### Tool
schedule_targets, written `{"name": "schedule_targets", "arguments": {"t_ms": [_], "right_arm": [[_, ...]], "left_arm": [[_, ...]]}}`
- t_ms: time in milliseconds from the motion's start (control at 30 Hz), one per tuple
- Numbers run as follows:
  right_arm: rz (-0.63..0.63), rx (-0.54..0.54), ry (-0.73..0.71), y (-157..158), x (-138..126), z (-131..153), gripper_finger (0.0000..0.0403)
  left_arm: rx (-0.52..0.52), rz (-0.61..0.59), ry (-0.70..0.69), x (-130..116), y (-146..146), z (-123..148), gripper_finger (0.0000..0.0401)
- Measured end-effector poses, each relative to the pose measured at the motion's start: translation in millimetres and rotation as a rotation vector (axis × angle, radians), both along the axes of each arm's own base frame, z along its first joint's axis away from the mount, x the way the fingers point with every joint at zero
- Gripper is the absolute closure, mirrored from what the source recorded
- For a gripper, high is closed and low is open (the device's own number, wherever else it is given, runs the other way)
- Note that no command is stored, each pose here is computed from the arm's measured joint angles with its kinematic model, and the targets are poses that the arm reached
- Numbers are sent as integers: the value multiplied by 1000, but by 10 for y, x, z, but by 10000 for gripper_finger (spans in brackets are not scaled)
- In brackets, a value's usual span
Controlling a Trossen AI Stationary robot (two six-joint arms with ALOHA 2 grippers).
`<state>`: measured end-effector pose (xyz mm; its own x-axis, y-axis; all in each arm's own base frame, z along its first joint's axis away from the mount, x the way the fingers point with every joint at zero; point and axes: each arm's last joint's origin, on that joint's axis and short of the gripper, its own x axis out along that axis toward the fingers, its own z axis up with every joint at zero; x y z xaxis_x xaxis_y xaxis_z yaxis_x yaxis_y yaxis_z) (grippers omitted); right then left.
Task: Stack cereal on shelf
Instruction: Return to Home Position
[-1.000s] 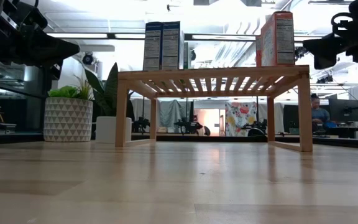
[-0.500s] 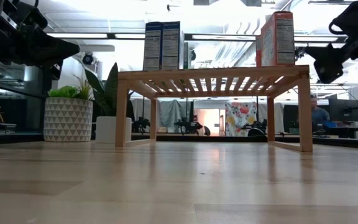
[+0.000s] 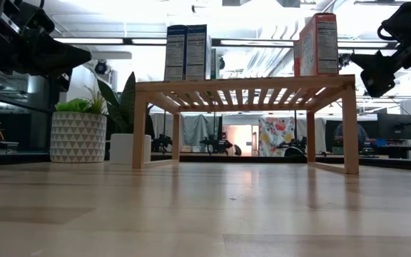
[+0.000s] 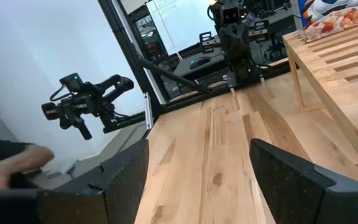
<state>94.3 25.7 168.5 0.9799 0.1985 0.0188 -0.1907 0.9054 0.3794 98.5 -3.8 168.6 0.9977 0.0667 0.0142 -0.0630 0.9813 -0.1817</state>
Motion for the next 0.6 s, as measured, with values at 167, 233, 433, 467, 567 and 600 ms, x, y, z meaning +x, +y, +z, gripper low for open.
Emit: {"name": "schedule_targets", "arguments": {"t_ms": [167, 233, 433, 467, 567, 600], "right_arm": [[-2, -88, -17, 0, 0, 0, 130], [-11, -203, -42, -2, 0, 1, 130], [-34, -355, -71, -8, 2, 4, 130], [-34, -380, -76, -7, 2, 4, 130], [-31, -432, -87, -6, 1, 4, 130], [-30, -439, -89, -6, 1, 4, 130]], "left_arm": [[0, 0, 0, 0, 0, 0, 401], [0, 0, 0, 0, 0, 0, 401], [0, 0, 0, 0, 0, 0, 401], [0, 0, 0, 0, 0, 0, 401], [0, -1, 0, 0, 0, 0, 401], [0, 0, 0, 0, 0, 0, 401]]}}
